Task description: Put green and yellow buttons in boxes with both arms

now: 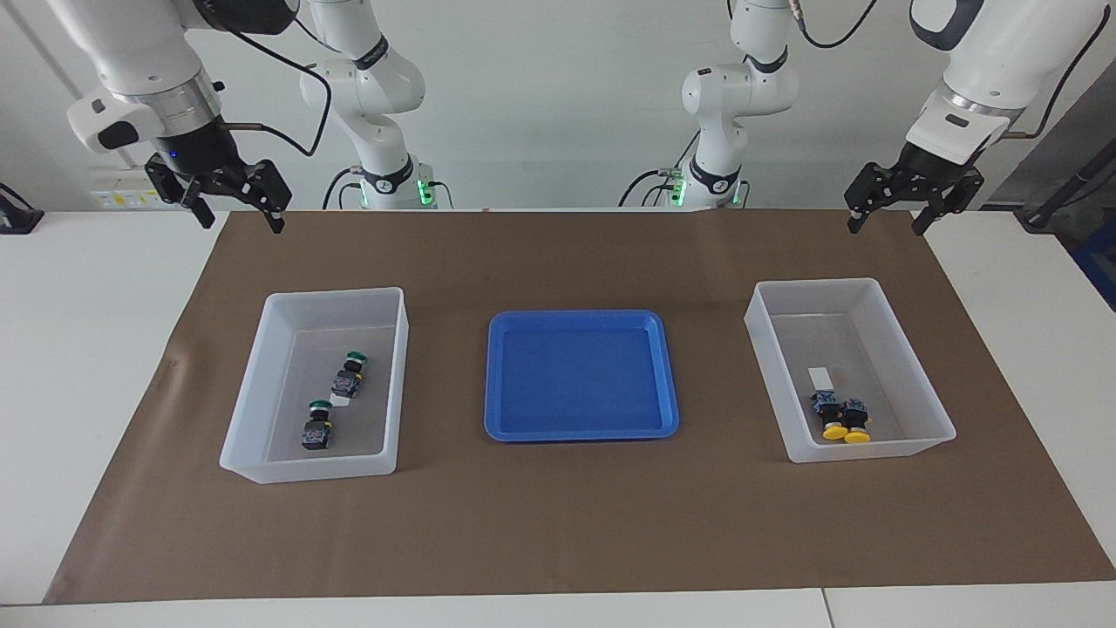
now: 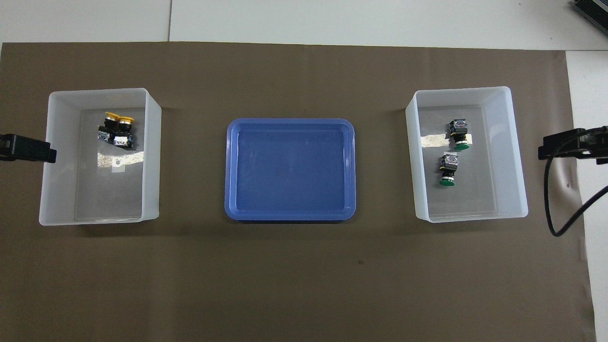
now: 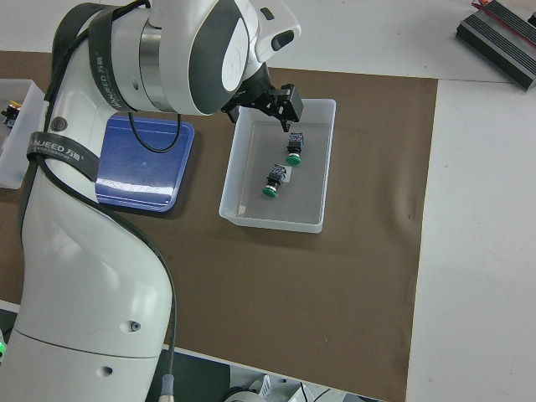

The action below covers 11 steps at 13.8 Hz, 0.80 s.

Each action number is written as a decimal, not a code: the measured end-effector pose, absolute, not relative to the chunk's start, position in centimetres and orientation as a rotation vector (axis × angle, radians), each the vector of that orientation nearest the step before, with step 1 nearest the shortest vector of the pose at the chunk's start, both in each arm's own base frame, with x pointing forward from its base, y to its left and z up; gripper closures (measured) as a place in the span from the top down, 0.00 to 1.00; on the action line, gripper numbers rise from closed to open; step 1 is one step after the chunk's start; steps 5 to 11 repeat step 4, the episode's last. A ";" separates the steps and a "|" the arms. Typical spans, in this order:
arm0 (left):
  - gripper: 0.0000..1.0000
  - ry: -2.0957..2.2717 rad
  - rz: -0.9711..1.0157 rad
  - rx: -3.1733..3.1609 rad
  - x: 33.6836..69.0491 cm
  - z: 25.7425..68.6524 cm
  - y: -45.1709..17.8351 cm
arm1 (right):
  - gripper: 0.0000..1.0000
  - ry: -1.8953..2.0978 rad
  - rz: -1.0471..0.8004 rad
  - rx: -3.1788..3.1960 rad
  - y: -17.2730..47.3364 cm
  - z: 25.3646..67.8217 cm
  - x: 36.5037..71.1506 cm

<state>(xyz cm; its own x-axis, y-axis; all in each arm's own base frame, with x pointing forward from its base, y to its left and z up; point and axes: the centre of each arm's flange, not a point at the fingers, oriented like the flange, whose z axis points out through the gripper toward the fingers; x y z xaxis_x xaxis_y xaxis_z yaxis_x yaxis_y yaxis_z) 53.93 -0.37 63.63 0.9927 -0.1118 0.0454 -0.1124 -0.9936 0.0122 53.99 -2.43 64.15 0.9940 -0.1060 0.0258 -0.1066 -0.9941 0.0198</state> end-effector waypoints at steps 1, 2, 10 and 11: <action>1.00 -0.176 0.069 3.121 53.9 63.6 -0.4 | 1.00 -0.163 0.039 3.116 -2.3 64.2 54.0; 1.00 -0.176 0.069 3.121 53.9 63.6 -0.4 | 1.00 -0.160 0.039 3.116 -2.2 64.2 54.0; 1.00 -0.176 0.069 3.121 53.9 63.6 -0.4 | 1.00 -0.153 0.039 3.116 -2.0 64.2 54.0; 1.00 -0.176 0.069 3.121 53.9 63.6 -0.4 | 1.00 -0.153 0.039 3.116 -2.0 64.2 54.0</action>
